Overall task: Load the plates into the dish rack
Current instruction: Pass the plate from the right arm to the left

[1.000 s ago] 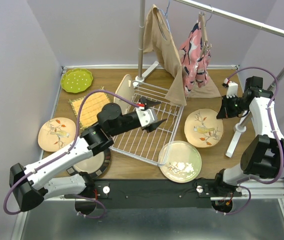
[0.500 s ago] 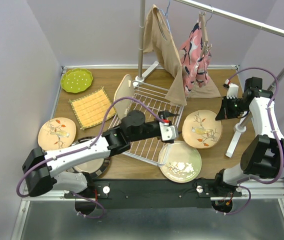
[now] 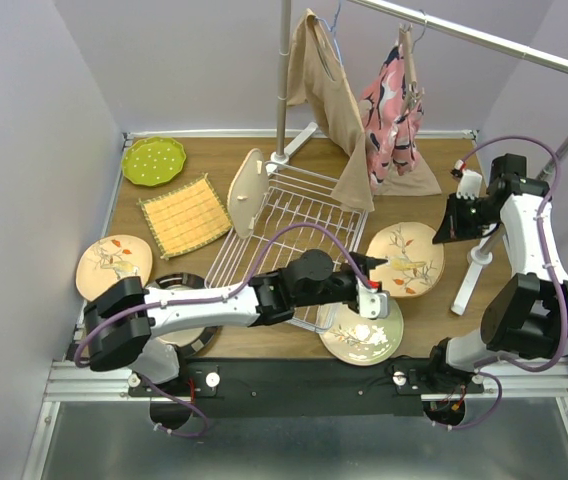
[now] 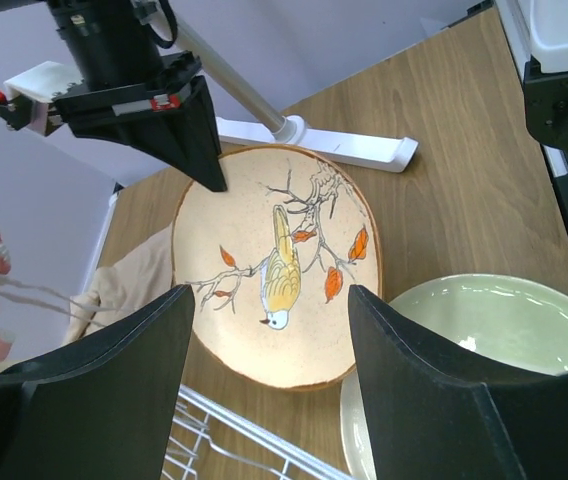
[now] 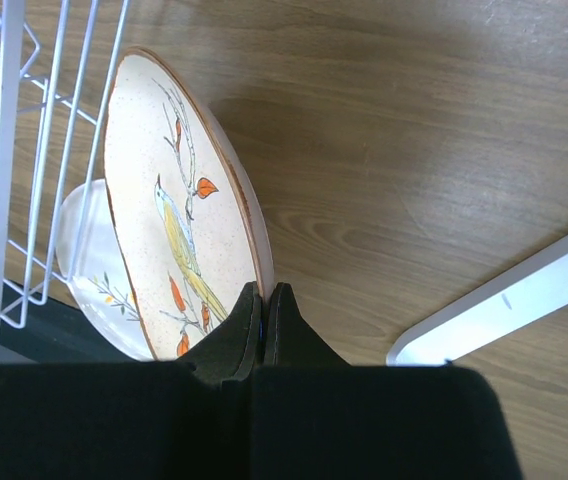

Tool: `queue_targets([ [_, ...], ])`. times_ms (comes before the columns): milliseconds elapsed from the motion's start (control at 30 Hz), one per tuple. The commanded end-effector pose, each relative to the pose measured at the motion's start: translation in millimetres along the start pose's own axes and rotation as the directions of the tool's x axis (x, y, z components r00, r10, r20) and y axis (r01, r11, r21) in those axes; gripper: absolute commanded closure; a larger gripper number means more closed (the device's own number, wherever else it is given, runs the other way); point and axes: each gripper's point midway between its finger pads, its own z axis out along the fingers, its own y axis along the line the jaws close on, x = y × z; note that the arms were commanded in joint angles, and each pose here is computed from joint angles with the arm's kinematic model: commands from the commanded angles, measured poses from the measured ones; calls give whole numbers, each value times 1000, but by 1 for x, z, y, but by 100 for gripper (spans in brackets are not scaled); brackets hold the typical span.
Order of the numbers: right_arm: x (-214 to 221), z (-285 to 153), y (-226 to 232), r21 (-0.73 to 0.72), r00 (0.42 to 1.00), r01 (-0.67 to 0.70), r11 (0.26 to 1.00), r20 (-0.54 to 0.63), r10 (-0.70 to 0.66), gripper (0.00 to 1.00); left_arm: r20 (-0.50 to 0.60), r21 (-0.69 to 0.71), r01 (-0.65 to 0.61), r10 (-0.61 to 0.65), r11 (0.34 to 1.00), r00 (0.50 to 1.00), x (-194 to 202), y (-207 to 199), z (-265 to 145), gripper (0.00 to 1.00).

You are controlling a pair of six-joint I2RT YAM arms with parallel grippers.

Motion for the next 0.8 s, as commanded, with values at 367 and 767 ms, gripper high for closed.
queue_targets([
  [367, -21, -32, 32, -78, 993, -99, 992, 55, 104, 99, -33, -34, -21, 20, 999, 999, 39, -30, 38, 28],
  [767, -31, -40, 33, -84, 992, -111, 990, 45, 115, 100, -179, -239, -63, 20, 969, 984, 82, -4, 63, 28],
])
